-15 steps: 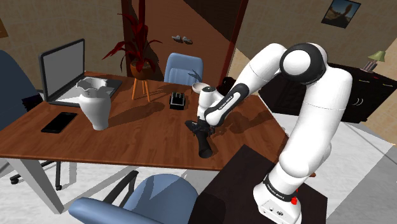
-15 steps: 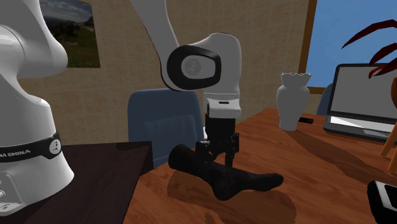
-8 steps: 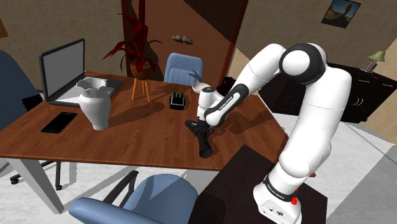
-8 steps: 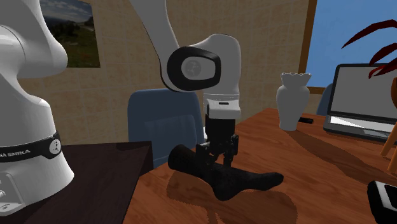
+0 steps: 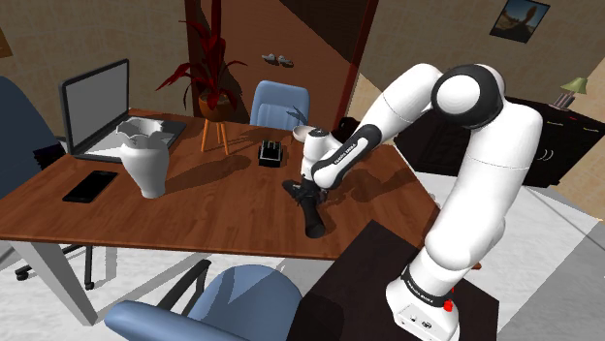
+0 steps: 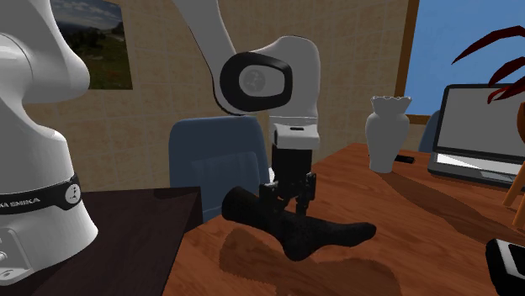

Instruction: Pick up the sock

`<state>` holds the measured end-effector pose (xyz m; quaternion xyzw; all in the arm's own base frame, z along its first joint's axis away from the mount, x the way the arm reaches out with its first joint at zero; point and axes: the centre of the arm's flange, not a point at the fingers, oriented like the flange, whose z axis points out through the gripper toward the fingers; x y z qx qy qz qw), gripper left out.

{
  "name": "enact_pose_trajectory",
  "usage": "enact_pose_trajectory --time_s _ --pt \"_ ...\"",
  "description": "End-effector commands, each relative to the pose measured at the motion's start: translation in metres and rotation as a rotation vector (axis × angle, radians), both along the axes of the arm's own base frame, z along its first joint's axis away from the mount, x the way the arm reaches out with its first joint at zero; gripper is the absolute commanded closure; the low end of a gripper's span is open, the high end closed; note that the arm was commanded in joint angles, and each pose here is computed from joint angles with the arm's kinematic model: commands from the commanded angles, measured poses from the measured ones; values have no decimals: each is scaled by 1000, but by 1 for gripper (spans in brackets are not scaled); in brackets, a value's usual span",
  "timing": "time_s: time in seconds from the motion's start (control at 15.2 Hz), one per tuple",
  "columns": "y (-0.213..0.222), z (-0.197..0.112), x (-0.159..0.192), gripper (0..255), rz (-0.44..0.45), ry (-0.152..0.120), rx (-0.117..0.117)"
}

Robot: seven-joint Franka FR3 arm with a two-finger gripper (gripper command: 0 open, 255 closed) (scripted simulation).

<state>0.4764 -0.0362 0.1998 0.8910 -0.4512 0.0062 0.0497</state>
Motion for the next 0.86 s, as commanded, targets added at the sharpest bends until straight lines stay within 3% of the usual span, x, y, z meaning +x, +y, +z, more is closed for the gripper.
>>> enact_pose_trajectory --time_s 0.0,0.79 --pt "1 11 0 255 0 0 0" --pt "1 64 0 255 0 0 0"
